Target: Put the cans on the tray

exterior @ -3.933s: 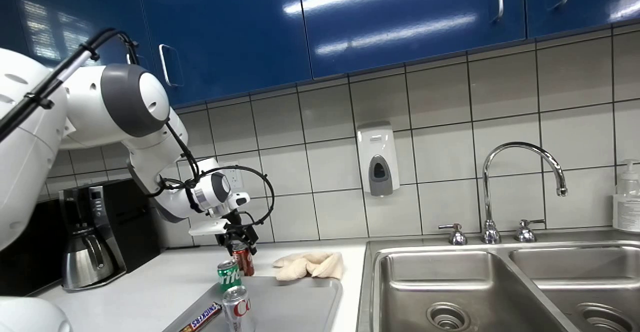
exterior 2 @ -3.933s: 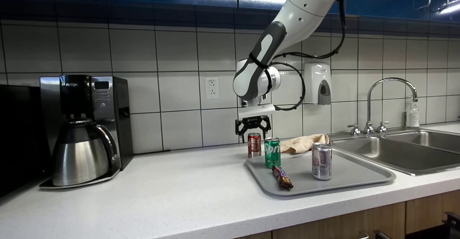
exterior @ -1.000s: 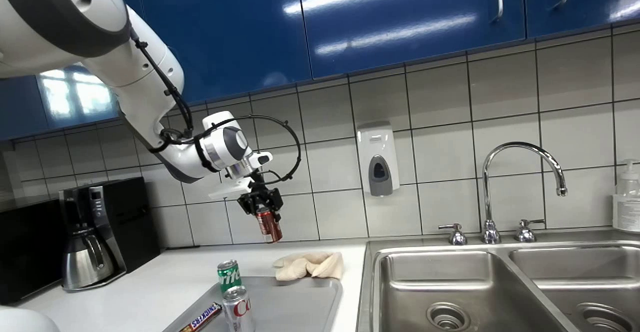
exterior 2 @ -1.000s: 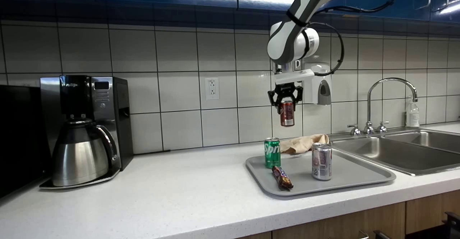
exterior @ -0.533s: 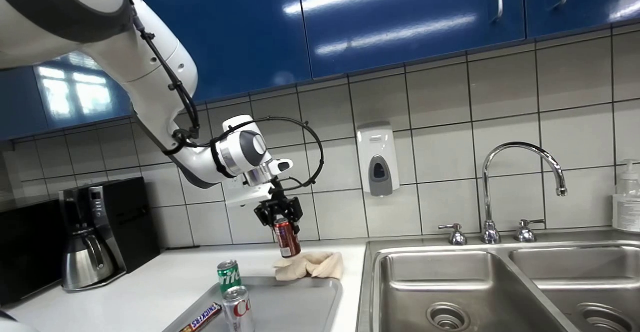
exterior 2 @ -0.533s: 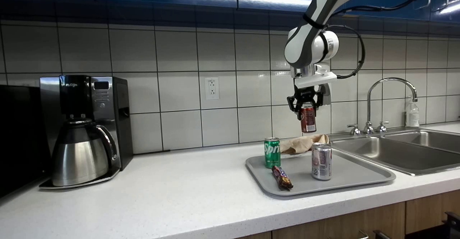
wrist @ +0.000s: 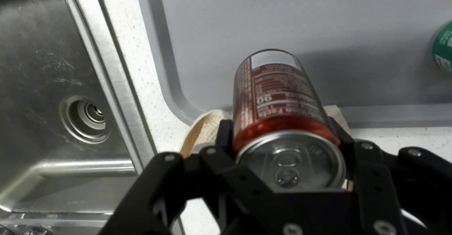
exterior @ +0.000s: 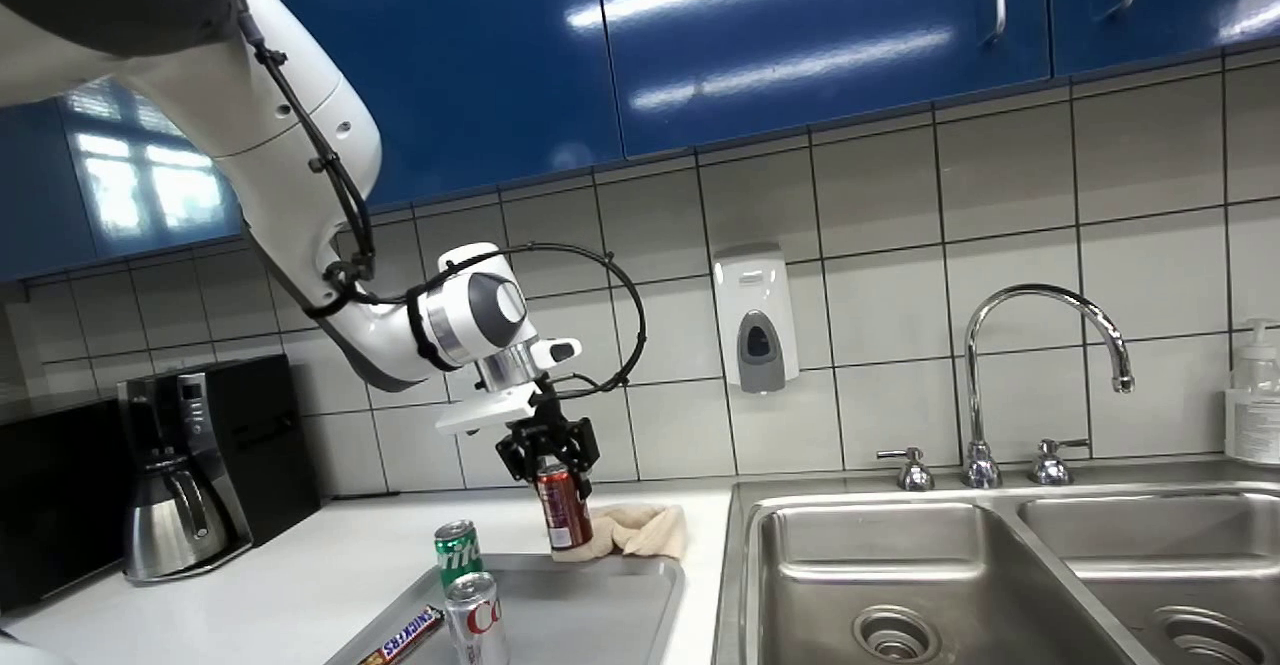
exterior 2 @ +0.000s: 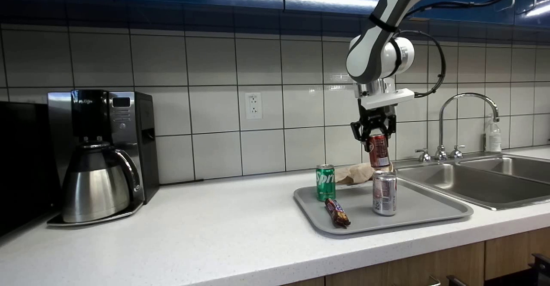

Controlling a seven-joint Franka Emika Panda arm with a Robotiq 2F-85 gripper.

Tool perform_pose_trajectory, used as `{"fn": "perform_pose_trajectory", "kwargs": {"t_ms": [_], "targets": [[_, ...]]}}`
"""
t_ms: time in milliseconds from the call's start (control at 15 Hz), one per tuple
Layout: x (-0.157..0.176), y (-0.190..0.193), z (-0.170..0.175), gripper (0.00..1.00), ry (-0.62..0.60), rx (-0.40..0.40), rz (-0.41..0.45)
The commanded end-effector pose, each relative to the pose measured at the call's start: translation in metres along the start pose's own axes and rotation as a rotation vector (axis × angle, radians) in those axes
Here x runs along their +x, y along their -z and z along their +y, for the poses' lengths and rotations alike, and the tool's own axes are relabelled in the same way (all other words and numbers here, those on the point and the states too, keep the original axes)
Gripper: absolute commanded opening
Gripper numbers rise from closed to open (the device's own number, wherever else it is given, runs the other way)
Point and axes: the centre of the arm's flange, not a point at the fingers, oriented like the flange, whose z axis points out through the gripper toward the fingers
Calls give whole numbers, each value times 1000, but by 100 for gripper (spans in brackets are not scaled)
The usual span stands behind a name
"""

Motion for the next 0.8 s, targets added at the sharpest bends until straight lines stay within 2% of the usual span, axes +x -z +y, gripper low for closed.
{"fn": "perform_pose_trajectory", "kwargs": {"t_ms": [0, 733], "targets": [[-16, 0, 7, 39, 32, 16, 0], [-25, -46, 11, 39, 54, 48, -3]]}}
